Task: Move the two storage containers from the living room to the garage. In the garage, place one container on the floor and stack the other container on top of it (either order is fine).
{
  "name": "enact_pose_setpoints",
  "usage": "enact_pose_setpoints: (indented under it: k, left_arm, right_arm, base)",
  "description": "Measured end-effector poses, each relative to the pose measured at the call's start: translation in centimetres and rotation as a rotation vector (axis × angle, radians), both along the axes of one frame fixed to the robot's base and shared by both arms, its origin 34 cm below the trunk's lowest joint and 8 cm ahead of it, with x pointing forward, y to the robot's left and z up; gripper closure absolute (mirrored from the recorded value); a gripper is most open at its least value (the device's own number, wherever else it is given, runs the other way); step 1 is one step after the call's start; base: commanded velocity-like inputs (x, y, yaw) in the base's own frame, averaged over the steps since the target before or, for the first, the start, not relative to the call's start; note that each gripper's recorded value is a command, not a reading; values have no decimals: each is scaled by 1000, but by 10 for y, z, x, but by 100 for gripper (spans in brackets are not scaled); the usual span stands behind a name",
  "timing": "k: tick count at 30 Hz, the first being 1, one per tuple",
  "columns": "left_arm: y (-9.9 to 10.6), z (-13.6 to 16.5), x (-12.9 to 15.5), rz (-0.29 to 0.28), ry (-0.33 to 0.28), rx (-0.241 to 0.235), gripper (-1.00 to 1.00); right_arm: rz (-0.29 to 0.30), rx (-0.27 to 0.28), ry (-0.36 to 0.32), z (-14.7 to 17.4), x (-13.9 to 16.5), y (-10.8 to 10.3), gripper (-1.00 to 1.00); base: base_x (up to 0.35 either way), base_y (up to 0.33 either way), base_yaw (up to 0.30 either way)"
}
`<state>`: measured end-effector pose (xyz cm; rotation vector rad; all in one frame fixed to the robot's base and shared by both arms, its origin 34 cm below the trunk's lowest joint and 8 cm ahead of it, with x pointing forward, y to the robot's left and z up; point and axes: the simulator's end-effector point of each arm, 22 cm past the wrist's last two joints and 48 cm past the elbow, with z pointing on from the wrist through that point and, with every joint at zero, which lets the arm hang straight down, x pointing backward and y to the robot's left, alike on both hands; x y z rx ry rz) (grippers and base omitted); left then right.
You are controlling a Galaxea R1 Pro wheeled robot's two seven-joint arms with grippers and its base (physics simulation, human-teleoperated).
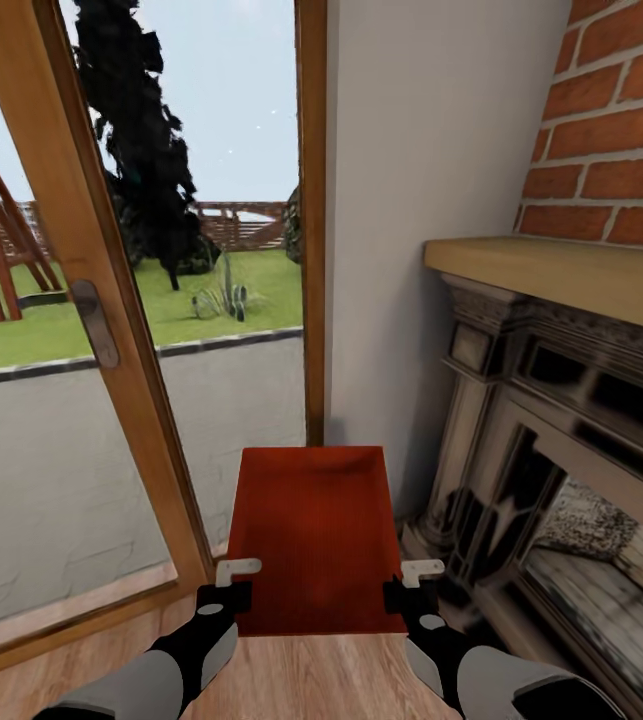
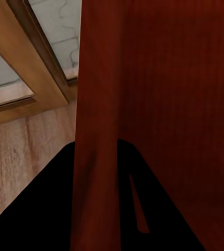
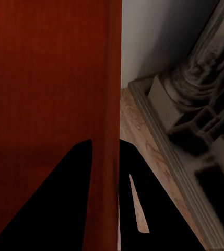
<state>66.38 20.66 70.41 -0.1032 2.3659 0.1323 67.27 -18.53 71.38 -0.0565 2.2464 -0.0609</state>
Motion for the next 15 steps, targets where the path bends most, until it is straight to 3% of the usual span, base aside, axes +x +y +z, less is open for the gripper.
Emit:
enact_pose_setpoints:
  k: [15]
  left_arm:
    - [0,0,0,5,2,0,100]
  right_arm:
    - [0,-1,1,0,0,0,100]
  base:
    - [-334,0,0]
